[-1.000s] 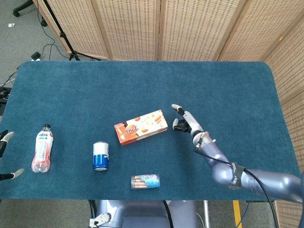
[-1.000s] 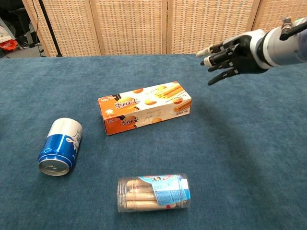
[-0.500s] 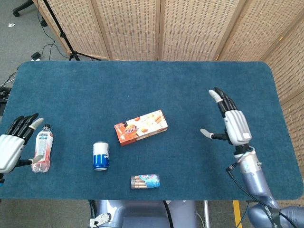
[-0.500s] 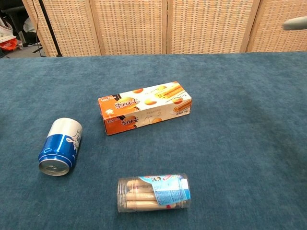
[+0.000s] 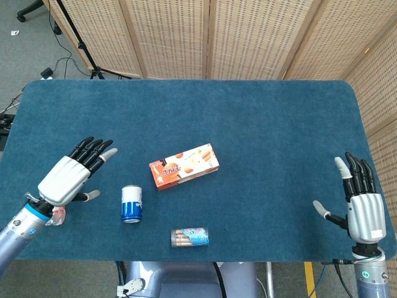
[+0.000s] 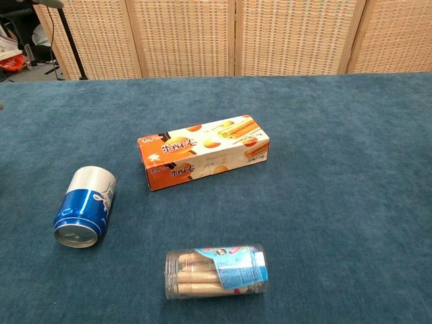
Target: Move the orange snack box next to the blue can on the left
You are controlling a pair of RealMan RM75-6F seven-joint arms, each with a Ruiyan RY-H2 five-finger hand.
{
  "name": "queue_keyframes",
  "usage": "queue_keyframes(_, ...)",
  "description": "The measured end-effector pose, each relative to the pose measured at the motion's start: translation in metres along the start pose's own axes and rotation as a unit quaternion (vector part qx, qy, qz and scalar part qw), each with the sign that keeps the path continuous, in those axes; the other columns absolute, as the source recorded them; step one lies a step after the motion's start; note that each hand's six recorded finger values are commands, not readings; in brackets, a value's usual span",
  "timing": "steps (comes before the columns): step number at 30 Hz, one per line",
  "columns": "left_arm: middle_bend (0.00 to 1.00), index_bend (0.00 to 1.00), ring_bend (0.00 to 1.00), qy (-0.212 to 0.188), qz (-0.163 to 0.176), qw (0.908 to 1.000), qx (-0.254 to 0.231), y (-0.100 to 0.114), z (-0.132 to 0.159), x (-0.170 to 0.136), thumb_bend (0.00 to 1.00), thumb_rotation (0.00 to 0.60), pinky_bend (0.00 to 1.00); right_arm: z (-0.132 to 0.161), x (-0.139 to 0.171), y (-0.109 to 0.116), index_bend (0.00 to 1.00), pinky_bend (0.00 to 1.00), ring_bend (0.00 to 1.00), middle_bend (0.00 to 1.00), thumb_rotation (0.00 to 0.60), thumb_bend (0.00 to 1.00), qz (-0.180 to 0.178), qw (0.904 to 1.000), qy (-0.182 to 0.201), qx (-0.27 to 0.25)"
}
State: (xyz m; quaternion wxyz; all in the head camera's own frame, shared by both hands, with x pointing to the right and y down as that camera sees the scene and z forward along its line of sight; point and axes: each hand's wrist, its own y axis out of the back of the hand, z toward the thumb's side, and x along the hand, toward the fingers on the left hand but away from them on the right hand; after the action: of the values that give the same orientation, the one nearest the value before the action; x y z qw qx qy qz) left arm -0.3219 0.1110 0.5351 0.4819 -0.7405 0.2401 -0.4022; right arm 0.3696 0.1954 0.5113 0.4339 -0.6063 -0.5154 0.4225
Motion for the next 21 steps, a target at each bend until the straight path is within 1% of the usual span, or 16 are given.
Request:
queue_keyframes(2, 0.00, 0.00, 0.00, -0.008, -0.002, 0.9999, 0.007, -0.001, 0.009, 0.009, 0.00, 0.600, 0.00, 0.003, 0.006, -0.003, 0.00, 0.00, 0.00, 0.00, 0.600, 0.00, 0.013, 0.9993, 0.012, 0.033)
queue_keyframes(4, 0.00, 0.00, 0.00, -0.015, -0.004, 0.9998, 0.011, -0.003, 0.017, 0.017, 0.00, 0.600, 0.00, 0.005, 0.010, -0.008, 0.00, 0.00, 0.00, 0.00, 0.600, 0.00, 0.028, 0.9978, 0.022, 0.056)
queue_keyframes(9, 0.00, 0.00, 0.00, -0.040, -0.014, 0.9988, 0.025, -0.012, 0.037, 0.035, 0.00, 0.600, 0.00, 0.008, 0.018, -0.021, 0.00, 0.00, 0.00, 0.00, 0.600, 0.00, 0.071, 0.9930, 0.037, 0.087)
queue_keyframes(12, 0.00, 0.02, 0.00, -0.068, -0.018, 0.9973, 0.022, -0.021, 0.056, 0.051, 0.00, 0.600, 0.00, 0.007, 0.020, -0.024, 0.00, 0.00, 0.00, 0.00, 0.600, 0.00, 0.089, 0.9911, 0.035, 0.093)
queue_keyframes(16, 0.00, 0.07, 0.00, -0.104, -0.023, 0.9940, 0.025, -0.035, 0.080, 0.072, 0.00, 0.600, 0.00, 0.003, 0.018, -0.021, 0.00, 0.00, 0.00, 0.00, 0.600, 0.00, 0.094, 0.9914, 0.022, 0.088)
queue_keyframes(21, 0.00, 0.08, 0.00, -0.132, -0.036, 0.9902, 0.025, -0.052, 0.101, 0.091, 0.00, 0.600, 0.00, -0.002, 0.016, -0.019, 0.00, 0.00, 0.00, 0.00, 0.600, 0.00, 0.099, 0.9919, 0.006, 0.080)
